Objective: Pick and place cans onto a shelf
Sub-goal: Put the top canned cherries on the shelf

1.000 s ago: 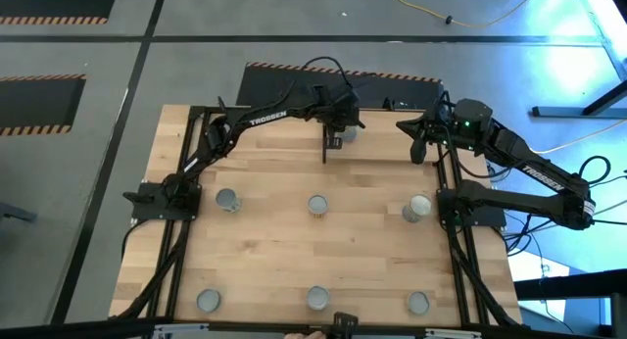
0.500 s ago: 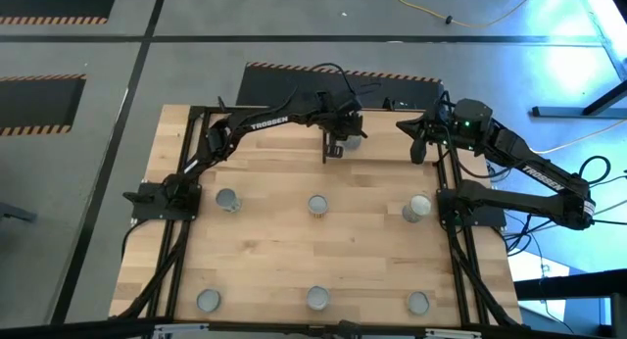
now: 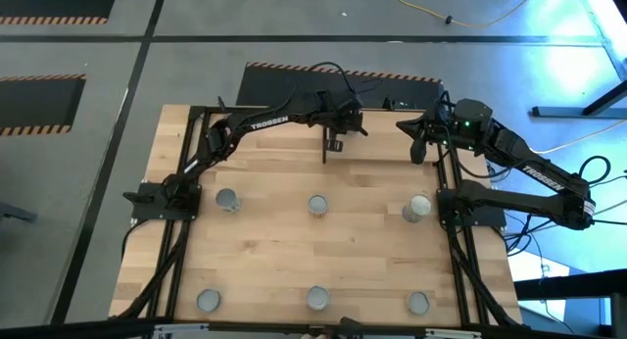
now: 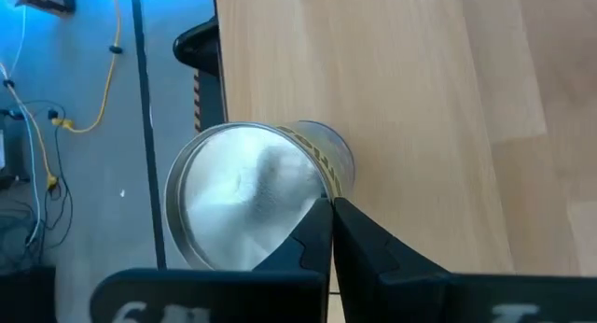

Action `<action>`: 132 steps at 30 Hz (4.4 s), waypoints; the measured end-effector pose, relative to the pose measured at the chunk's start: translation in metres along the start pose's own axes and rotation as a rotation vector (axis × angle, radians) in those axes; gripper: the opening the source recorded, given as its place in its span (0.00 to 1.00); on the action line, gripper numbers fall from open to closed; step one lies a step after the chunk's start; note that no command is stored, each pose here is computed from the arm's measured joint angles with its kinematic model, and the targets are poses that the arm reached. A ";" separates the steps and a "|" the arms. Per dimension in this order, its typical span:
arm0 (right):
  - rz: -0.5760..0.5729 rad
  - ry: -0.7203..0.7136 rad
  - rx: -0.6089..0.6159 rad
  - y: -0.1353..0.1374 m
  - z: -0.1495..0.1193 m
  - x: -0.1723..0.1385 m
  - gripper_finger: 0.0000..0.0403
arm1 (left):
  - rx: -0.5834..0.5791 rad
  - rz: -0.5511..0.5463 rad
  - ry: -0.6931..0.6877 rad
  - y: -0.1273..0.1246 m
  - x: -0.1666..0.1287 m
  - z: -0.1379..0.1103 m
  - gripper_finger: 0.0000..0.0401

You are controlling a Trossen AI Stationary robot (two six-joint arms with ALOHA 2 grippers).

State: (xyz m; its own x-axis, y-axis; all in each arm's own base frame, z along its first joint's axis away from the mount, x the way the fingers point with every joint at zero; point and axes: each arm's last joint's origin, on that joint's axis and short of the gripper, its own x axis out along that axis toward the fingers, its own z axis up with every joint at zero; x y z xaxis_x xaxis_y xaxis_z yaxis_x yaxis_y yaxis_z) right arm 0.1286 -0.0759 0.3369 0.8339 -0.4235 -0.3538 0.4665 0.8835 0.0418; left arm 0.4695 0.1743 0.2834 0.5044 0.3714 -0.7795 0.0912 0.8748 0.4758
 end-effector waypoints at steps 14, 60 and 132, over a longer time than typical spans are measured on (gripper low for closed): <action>0.009 0.000 0.000 0.000 0.000 0.000 0.02 | -0.020 0.017 -0.009 -0.007 -0.002 0.007 0.00; 0.077 0.001 -0.001 0.002 0.000 0.000 0.02 | -0.273 0.062 -0.030 -0.005 -0.012 0.012 0.06; 0.120 0.869 -0.183 0.044 -0.020 0.211 0.00 | -0.494 0.381 -0.162 0.016 -0.301 -0.048 0.06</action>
State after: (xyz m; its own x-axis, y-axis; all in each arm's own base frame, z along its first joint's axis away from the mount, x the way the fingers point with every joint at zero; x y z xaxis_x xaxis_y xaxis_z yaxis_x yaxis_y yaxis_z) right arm 0.3195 -0.1228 0.2452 0.3217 -0.0912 -0.9424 0.2745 0.9616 0.0007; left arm 0.2784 0.0914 0.5061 0.5504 0.6665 -0.5028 -0.5066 0.7453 0.4334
